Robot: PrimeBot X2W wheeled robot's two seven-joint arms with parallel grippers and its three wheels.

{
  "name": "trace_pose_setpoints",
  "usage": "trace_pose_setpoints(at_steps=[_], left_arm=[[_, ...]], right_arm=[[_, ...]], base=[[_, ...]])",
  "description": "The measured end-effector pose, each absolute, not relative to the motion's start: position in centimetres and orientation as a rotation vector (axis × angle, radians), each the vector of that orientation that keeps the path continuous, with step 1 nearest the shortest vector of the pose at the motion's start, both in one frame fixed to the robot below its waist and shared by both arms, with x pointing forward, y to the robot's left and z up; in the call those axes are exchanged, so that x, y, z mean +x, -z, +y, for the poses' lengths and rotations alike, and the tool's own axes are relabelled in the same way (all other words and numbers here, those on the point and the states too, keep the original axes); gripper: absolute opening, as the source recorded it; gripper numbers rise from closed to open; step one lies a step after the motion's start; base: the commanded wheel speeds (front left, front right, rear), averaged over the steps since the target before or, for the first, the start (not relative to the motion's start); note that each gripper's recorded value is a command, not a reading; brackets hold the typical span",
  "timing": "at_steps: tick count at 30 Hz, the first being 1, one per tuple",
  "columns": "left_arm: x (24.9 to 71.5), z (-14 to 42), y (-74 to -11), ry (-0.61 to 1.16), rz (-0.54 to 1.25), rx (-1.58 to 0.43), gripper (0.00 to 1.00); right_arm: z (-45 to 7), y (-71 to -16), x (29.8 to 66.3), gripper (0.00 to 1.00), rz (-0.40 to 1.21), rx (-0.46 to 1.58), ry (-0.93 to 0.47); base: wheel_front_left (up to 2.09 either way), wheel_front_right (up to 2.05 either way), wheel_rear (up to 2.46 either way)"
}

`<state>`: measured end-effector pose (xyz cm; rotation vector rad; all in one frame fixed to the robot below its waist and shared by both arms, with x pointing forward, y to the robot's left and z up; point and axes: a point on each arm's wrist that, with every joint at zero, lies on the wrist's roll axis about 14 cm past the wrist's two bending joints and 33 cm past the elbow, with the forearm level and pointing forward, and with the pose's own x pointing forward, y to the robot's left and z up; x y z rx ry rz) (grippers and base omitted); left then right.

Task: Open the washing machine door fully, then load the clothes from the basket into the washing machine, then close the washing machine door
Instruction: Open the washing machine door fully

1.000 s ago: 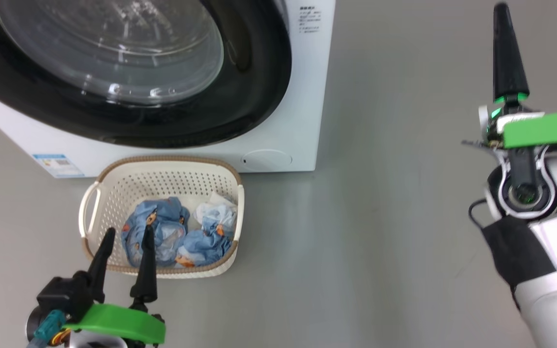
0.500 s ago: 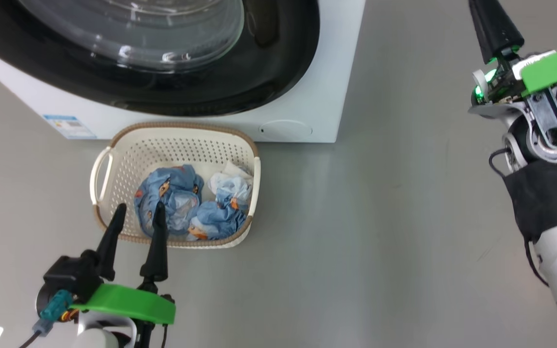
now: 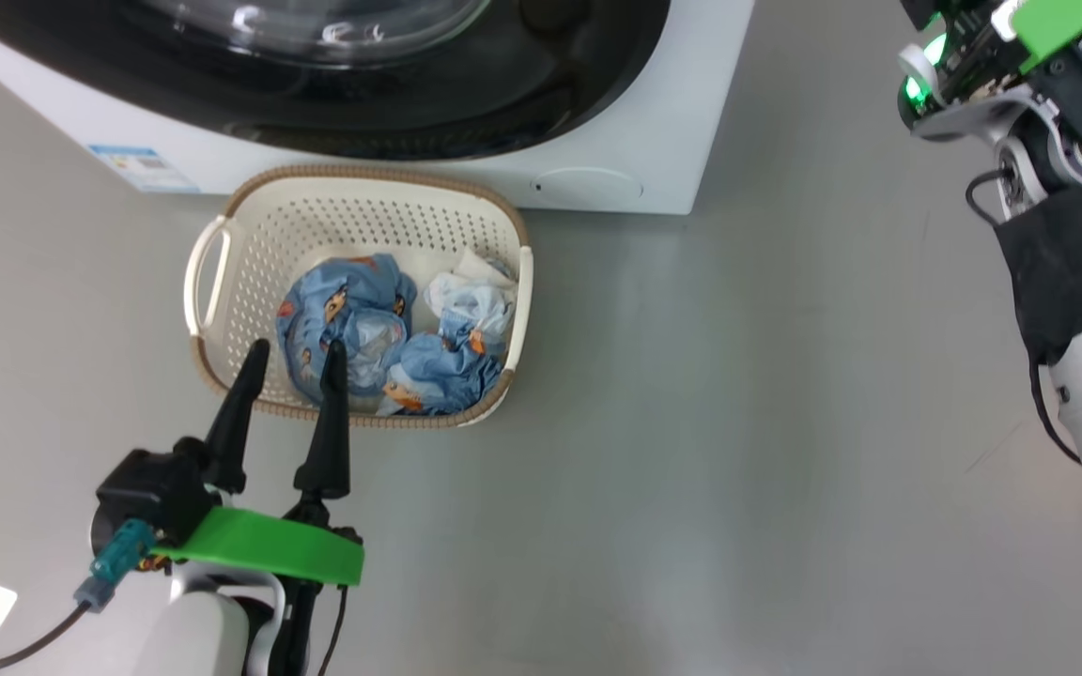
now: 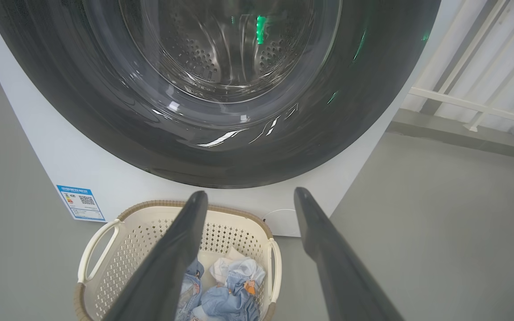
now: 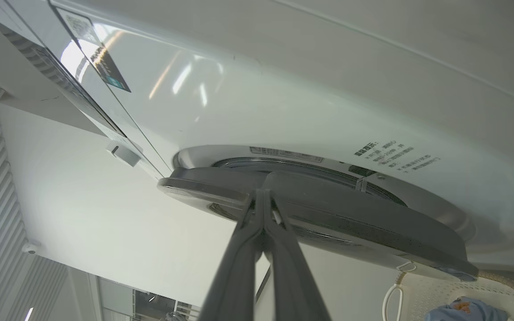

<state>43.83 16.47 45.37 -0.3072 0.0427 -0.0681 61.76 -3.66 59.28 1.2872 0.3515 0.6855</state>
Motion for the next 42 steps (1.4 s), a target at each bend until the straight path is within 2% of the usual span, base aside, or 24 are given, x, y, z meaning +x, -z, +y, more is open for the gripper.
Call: trace_pose_setpoints(at_steps=[25, 42], left_arm=[[46.2, 17.1, -43.5, 0.049, 0.067, -0.332, 1.0], [46.4, 17.4, -43.1, 0.038, 0.074, -0.353, 1.0]], right_arm=[[1.8, -55.4, 66.3, 0.0, 0.524, 1.251, -0.764], [4.1, -53.8, 66.6, 0.0, 0.586, 1.18, -0.802]], base=[[0.0, 0.0, 0.0], [0.0, 0.0, 0.0]])
